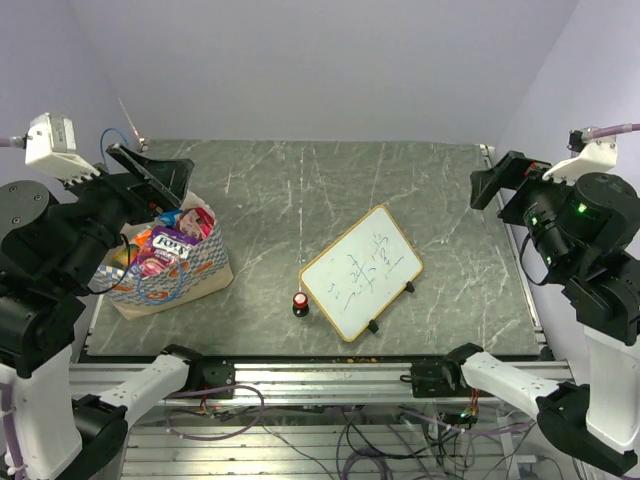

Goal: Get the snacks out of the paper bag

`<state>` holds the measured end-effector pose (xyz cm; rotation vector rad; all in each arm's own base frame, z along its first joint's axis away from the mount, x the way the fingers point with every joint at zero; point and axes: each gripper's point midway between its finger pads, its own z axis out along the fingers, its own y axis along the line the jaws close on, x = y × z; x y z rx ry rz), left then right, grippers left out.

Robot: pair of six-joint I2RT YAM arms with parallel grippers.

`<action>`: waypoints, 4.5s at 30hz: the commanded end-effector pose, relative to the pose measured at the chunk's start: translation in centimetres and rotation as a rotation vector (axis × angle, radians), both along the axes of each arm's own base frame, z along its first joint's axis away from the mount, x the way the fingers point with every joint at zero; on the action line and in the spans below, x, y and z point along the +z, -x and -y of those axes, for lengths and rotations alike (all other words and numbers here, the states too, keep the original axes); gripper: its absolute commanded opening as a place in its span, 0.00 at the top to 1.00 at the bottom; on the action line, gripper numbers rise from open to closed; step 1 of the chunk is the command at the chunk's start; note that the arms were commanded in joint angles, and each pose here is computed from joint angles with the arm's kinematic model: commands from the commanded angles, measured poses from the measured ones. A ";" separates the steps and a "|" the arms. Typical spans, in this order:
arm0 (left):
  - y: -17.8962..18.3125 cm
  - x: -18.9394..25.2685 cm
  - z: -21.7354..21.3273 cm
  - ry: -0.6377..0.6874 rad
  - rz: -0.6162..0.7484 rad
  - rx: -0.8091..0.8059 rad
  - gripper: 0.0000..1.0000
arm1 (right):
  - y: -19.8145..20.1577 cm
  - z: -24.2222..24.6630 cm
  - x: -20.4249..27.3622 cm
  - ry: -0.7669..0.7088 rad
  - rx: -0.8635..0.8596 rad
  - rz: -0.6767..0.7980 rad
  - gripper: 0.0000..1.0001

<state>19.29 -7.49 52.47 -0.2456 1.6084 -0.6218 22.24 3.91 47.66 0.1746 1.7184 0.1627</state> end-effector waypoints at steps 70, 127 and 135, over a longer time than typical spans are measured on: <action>-27.5 -15.5 -17.4 -0.060 -0.395 0.655 0.13 | -9.6 -8.7 -14.7 0.114 0.388 -0.273 0.00; -16.1 -11.5 11.4 -0.072 -0.440 -0.435 0.23 | -13.3 -27.0 -13.7 -0.334 0.796 -0.367 0.00; -12.6 -11.5 5.9 -0.130 -0.480 -0.299 0.01 | -13.8 -31.8 -13.8 -0.393 0.869 -0.394 0.00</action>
